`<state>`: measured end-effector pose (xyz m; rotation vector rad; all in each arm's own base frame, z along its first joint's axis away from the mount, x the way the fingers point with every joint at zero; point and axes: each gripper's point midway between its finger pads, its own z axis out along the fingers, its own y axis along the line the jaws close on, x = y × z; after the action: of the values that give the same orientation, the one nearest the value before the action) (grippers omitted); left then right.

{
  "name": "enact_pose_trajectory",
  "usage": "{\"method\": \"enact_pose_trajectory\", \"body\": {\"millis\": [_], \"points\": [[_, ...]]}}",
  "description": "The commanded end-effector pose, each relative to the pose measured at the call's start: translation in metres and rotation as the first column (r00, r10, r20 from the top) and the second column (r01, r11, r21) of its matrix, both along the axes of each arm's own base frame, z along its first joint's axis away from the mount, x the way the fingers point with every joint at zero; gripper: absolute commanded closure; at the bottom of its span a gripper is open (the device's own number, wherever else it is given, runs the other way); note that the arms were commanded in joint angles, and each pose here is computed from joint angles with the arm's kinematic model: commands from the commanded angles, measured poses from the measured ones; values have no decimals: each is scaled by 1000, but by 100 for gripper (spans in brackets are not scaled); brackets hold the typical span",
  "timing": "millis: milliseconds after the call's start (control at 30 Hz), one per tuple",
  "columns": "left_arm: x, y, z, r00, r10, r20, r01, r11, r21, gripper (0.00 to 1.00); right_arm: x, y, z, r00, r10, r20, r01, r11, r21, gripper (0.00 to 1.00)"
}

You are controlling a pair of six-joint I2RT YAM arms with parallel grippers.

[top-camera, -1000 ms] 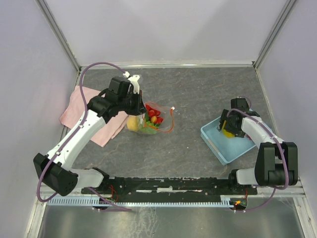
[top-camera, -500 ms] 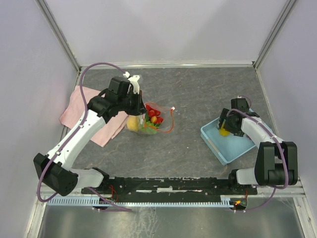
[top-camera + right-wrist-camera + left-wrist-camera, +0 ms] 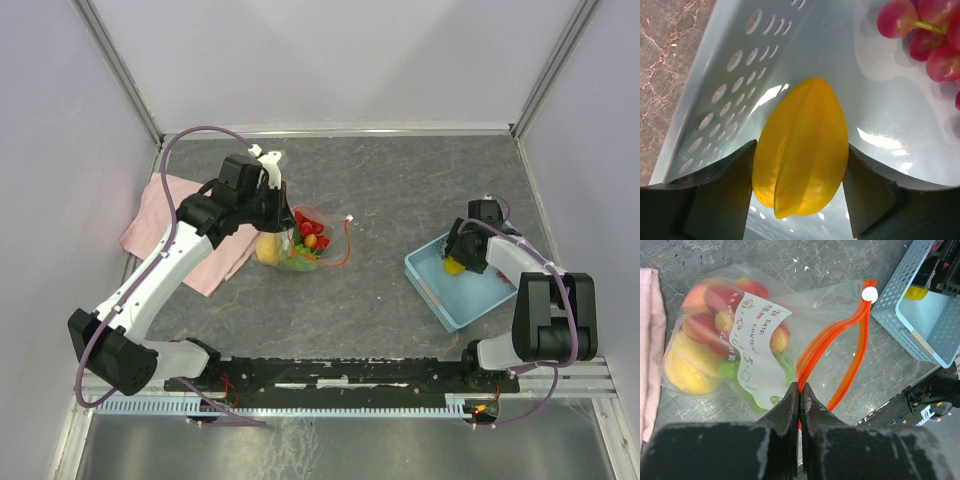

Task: Place the food in the zip-top bag and seal the zipper
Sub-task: Pick up the fake fruit from the bin, then place the fake fruit in the zipper food storage bag.

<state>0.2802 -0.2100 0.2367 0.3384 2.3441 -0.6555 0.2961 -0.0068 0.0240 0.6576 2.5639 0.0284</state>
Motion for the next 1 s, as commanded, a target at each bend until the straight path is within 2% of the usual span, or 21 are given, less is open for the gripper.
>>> {"method": "enact_pose_trajectory", "body": {"millis": [0,233,533,800,967], "points": [[6,-5,17,996,-39,83,42,999,-26,97,5,3,6,999,-22,41,20,999,29,30],[6,-6,16,996,-43,78,45,998,-31,97,-6,4,24,997,-12,72,10,999,32,49],[6,-6,15,996,-45,75,48,998,-34,97,-20,16,87,982,46,183,-58,997,59,68],[5,-8,14,996,-53,67,56,998,-40,97,-32,69,151,924,225,308,-282,947,154,73],[5,-10,14,996,-62,64,65,997,-46,97,-37,110,181,864,337,374,-427,885,187,74]]}}
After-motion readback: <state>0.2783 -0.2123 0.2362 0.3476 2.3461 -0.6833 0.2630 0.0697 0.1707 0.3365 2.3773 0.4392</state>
